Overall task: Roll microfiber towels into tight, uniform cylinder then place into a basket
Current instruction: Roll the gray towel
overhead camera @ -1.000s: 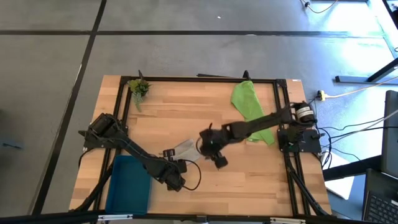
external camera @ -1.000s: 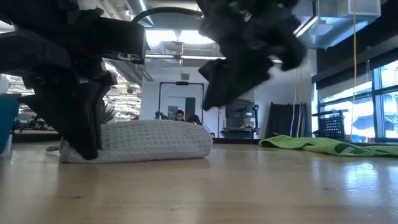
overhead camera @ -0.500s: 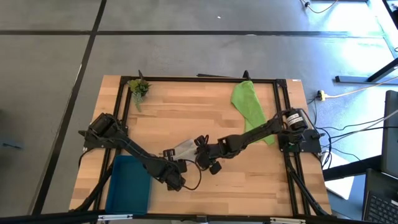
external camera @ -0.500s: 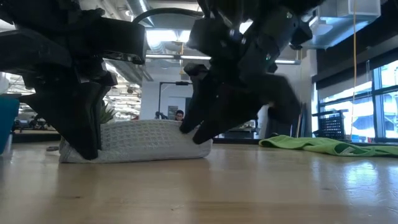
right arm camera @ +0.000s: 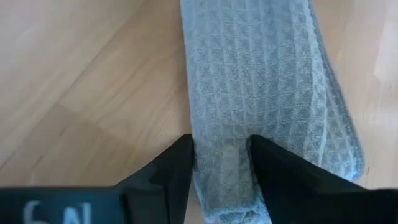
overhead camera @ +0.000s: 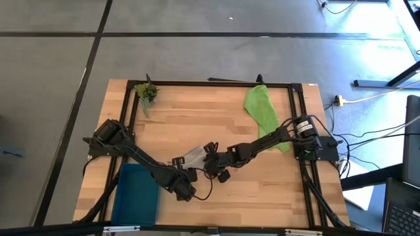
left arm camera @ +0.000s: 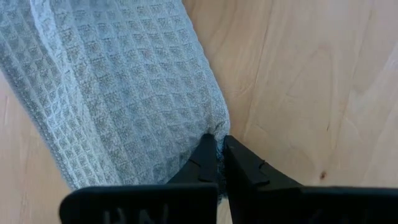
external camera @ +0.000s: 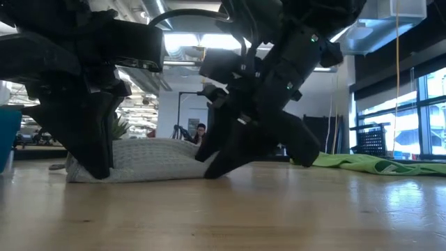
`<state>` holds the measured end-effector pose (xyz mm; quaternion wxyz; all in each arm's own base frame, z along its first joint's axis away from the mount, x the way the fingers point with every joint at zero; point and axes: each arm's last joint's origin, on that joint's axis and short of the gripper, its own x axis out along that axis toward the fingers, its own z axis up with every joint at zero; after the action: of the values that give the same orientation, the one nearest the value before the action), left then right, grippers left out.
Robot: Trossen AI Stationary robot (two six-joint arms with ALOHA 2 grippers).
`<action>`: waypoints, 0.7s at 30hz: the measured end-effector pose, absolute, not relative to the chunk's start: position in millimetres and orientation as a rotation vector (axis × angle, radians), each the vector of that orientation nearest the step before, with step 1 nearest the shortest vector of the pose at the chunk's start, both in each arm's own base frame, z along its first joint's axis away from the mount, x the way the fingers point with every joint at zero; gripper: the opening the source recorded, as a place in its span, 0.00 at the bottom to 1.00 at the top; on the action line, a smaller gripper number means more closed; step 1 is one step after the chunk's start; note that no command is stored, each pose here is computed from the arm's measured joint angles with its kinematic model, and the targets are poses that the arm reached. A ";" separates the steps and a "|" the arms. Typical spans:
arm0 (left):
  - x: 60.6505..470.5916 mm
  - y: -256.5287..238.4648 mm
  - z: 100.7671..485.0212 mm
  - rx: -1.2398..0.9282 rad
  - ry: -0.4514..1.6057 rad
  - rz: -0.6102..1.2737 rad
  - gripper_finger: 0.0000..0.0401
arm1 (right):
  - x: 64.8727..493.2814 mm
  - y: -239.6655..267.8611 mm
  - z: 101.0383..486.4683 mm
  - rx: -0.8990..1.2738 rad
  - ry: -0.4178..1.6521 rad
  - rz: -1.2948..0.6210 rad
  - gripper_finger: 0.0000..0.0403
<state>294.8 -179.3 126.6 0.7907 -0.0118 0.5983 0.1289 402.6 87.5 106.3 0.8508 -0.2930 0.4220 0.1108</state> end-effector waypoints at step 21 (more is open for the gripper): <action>299.9 -169.4 134.0 -0.130 1.358 0.225 0.00 | 408.6 82.4 119.7 -0.213 1.044 0.345 0.06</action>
<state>299.9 -169.4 134.0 0.7705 -0.0600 0.6260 0.1037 408.6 82.4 119.7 0.8472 -0.1011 0.4953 0.1635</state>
